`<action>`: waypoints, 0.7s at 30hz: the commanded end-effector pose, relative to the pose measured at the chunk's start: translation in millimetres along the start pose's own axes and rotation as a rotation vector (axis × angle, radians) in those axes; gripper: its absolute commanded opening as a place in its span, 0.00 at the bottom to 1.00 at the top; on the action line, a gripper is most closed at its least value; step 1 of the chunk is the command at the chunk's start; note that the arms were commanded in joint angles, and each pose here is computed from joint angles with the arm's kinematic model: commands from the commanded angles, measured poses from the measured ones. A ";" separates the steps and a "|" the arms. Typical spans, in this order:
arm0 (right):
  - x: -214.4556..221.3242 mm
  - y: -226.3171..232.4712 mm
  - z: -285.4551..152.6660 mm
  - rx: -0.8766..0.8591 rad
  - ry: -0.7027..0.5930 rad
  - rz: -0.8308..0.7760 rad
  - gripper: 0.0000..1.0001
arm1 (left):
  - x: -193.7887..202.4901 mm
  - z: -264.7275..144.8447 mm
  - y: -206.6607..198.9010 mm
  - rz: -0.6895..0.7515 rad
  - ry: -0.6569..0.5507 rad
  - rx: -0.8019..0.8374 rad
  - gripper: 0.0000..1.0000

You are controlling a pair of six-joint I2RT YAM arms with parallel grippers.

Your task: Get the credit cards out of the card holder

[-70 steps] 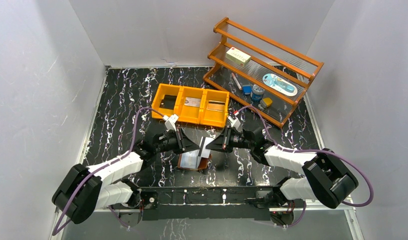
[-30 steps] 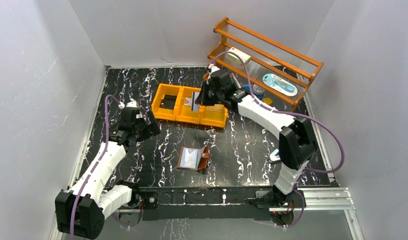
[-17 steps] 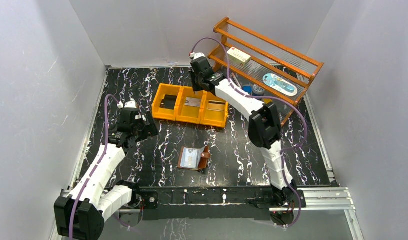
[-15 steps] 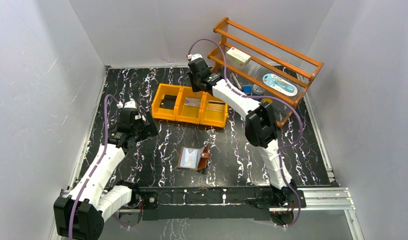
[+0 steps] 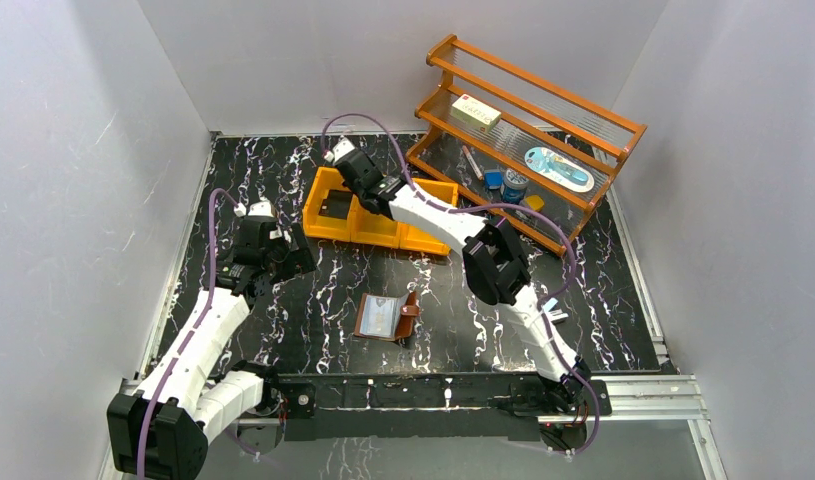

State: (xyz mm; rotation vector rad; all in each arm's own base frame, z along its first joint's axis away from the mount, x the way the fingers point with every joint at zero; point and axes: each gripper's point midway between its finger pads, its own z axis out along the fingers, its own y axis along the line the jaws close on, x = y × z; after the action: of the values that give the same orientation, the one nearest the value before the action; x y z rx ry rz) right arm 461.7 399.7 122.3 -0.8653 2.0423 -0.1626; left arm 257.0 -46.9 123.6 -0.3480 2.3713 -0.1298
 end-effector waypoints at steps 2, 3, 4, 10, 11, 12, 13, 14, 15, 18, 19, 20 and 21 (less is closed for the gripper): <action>-11.2 -20.8 6.7 0.126 -0.032 -0.060 0.00 | -6.9 -6.6 -0.5 0.007 -0.025 0.009 0.98; -10.2 -19.4 7.6 0.121 -0.031 -0.063 0.00 | -7.7 -7.2 0.1 0.006 -0.030 0.006 0.98; -9.3 -18.3 8.6 0.120 -0.030 -0.067 0.00 | -8.9 -8.0 0.7 0.006 -0.034 0.003 0.98; 4.1 -14.0 24.9 0.137 -0.011 -0.135 0.00 | -17.5 -16.1 12.3 -0.020 -0.083 -0.059 0.98; 5.0 -12.7 27.4 0.136 -0.011 -0.145 0.00 | -19.3 -18.2 14.7 -0.027 -0.096 -0.070 0.98; 7.5 -11.3 30.7 0.138 -0.008 -0.155 0.00 | -20.8 -20.2 17.1 -0.033 -0.107 -0.082 0.98; 9.1 -10.5 33.1 0.140 -0.006 -0.165 0.00 | -23.3 -23.1 19.1 -0.041 -0.124 -0.091 0.98; 10.5 -9.3 35.4 0.139 -0.003 -0.172 0.02 | -25.2 -25.4 21.1 -0.048 -0.138 -0.099 0.98; 12.9 -7.9 37.4 0.137 0.000 -0.177 0.05 | -27.0 -27.8 23.2 -0.055 -0.154 -0.107 0.98; 18.2 -4.7 41.8 0.132 0.008 -0.195 0.09 | -32.2 -35.3 27.7 -0.072 -0.197 -0.119 0.98; 19.3 -3.6 42.7 0.128 0.010 -0.198 0.11 | -34.0 -37.2 28.3 -0.078 -0.210 -0.119 0.98; 20.9 -2.9 43.8 0.127 0.013 -0.203 0.14 | -34.6 -38.5 28.7 -0.080 -0.217 -0.119 0.98; 21.8 -2.5 44.2 0.126 0.015 -0.204 0.18 | -34.7 -39.1 28.8 -0.081 -0.221 -0.118 0.98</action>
State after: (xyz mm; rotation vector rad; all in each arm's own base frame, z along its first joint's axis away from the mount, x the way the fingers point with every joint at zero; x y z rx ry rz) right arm 481.2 390.2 81.2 -1.0090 1.9692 -0.3862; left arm 250.2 -21.6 154.1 -0.4426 2.2178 -0.0339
